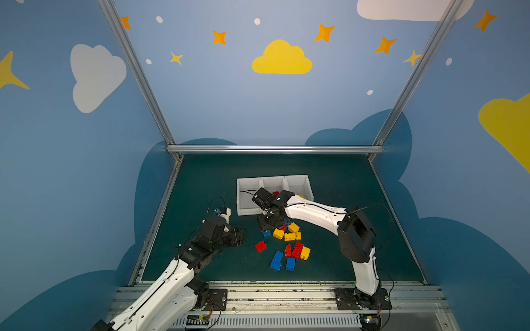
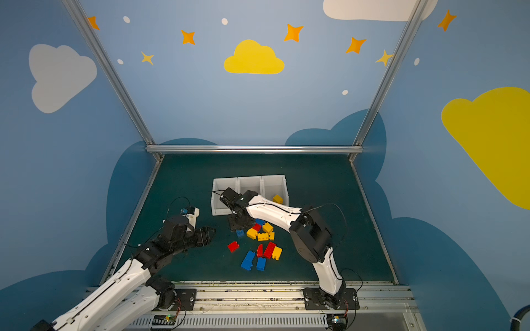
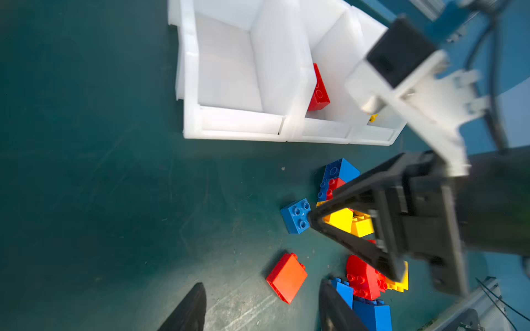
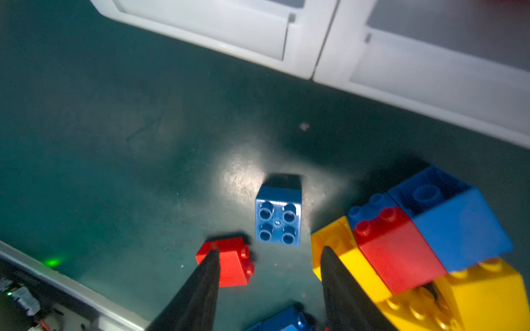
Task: Sort the legos into containers by color
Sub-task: 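Grasp the blue 2x2 brick with the right gripper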
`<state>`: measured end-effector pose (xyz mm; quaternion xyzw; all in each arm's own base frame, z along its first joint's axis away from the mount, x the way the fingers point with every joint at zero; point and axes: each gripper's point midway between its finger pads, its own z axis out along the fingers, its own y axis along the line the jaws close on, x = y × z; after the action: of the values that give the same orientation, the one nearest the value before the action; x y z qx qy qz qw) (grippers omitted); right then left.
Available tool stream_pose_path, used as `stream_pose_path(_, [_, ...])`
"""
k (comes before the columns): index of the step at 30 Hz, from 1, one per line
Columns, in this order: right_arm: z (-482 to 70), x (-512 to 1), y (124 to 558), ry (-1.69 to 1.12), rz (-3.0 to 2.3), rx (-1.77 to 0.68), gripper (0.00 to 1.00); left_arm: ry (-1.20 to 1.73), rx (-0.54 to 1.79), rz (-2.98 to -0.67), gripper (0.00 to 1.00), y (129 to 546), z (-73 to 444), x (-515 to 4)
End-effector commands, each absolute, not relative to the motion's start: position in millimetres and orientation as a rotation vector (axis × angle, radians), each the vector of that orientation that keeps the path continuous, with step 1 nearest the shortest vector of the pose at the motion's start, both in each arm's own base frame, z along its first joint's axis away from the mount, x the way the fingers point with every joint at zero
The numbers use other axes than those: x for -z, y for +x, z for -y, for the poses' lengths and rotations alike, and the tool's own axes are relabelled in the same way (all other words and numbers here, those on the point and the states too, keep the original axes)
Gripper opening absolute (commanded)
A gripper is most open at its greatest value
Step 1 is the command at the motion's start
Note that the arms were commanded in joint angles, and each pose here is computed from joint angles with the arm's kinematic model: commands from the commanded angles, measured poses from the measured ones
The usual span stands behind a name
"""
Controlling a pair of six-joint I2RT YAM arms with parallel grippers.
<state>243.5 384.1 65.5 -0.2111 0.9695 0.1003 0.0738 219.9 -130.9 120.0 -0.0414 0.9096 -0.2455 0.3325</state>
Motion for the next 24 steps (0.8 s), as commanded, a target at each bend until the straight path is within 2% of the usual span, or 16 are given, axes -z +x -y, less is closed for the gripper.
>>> stream_pose_path(1, [-376.6, -59.2, 241.2, -0.672, -2.953, -0.229, 0.57, -0.173, 0.614, -2.388, 0.64, 212.3, 119.8, -113.4])
stream_pose_path(9, [-382.0, -37.1, 240.5, -0.660, -3.007, -0.205, 0.54, -0.221, 0.617, -2.382, 0.64, 198.9, 110.2, -105.6])
stream_pose_path(24, [-384.2, -33.1, 235.9, -0.668, -2.998, -0.172, 0.30, -0.224, 0.674, -2.378, 0.64, 193.8, 114.8, -101.8])
